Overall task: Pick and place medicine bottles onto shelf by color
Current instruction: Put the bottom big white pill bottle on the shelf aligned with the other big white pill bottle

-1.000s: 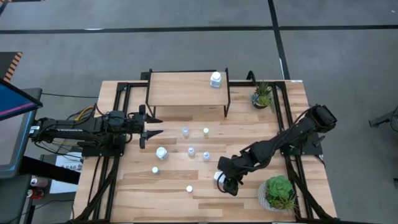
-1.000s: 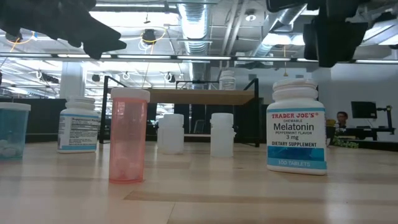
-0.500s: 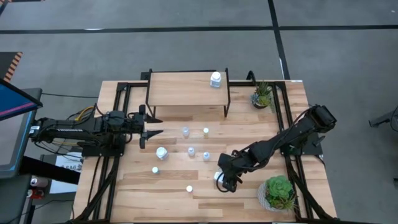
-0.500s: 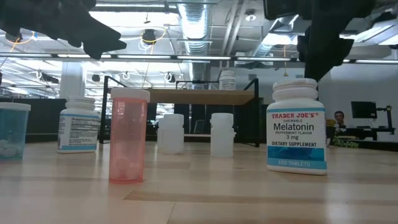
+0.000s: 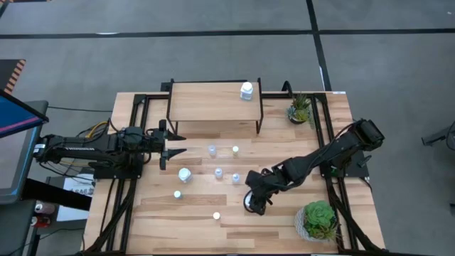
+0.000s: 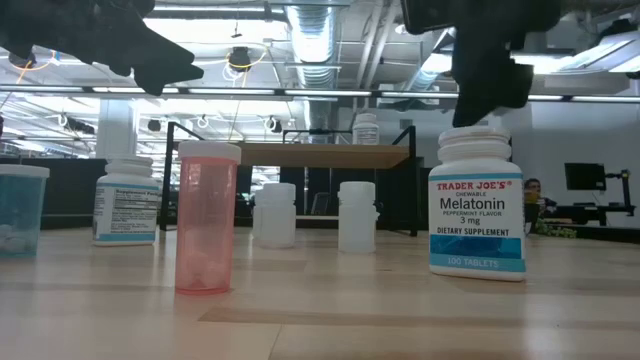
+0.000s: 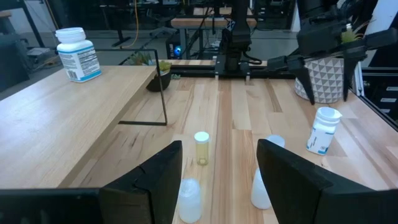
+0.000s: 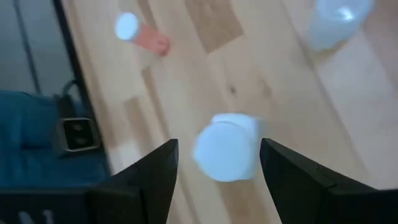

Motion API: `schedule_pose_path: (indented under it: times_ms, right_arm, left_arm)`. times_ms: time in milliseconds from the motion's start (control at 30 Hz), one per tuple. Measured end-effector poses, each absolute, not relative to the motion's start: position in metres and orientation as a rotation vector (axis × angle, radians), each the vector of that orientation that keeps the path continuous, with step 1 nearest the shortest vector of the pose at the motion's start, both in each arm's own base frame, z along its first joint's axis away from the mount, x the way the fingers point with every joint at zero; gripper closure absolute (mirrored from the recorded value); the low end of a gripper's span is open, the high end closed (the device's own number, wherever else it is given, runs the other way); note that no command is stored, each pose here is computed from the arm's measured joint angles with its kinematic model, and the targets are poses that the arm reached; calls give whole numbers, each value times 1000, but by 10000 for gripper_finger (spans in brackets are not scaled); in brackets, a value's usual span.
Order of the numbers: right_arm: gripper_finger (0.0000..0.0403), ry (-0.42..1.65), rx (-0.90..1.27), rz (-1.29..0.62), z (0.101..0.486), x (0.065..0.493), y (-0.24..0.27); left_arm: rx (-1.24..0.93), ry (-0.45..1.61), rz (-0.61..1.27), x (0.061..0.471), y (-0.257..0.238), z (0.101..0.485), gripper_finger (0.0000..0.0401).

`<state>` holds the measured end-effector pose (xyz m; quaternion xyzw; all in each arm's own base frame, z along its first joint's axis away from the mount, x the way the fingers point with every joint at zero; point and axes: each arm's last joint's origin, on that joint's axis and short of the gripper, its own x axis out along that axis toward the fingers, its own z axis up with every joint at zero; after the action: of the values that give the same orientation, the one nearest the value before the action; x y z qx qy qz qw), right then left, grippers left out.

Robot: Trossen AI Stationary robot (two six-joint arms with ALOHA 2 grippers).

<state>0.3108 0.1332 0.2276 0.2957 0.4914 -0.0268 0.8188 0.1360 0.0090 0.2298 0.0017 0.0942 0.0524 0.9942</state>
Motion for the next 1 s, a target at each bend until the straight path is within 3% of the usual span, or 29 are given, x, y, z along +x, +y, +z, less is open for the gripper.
schedule_pose_path:
  times_ms: [1000]
  right_arm:
    - [132,1115,776,-98,226,319,100]
  left_arm:
    - [43,190,103,136,9,230,205]
